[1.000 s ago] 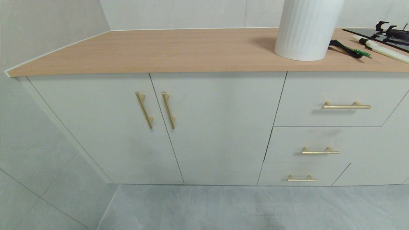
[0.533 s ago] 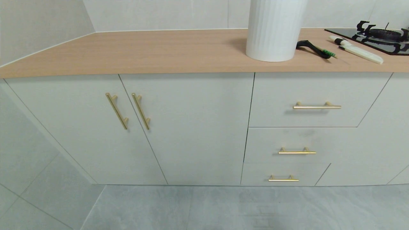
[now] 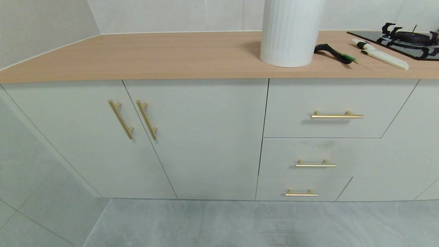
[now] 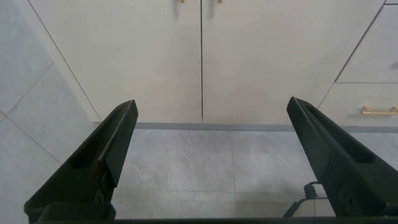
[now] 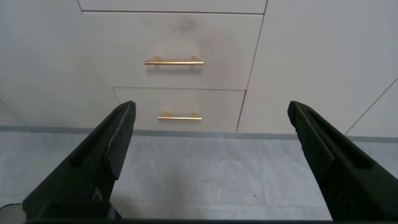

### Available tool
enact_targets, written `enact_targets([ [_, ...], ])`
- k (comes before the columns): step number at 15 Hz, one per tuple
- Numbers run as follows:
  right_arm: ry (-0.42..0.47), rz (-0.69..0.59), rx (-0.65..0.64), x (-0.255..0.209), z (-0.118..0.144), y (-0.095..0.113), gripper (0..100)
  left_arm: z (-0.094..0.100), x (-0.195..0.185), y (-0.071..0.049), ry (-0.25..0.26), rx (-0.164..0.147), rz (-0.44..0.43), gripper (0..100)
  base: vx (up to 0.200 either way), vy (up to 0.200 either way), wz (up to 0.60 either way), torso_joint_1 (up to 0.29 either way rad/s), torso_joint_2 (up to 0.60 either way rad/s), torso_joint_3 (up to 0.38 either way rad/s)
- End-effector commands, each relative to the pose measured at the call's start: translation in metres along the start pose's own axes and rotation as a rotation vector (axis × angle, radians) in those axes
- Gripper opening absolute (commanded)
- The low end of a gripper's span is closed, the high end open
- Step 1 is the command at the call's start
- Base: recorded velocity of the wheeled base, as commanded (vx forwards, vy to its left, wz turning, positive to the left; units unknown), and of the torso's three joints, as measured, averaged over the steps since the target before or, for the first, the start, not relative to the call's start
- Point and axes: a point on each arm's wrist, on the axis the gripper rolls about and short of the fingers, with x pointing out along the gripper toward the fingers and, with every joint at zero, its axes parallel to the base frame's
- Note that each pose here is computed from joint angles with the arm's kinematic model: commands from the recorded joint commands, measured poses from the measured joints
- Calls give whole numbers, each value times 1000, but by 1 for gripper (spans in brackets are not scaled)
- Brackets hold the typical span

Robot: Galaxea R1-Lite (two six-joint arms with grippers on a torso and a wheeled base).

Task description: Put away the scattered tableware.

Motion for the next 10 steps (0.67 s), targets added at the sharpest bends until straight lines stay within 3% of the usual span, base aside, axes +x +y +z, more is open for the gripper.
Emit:
enact_targets([
  [1,1,0,-1,0,0,0,100,0,0,0,1,0,0,100,0,0,0,0,0,0],
  [10,10,6,-15,1,0,0,100,0,0,0,1,0,0,100,0,0,0,0,0,0],
])
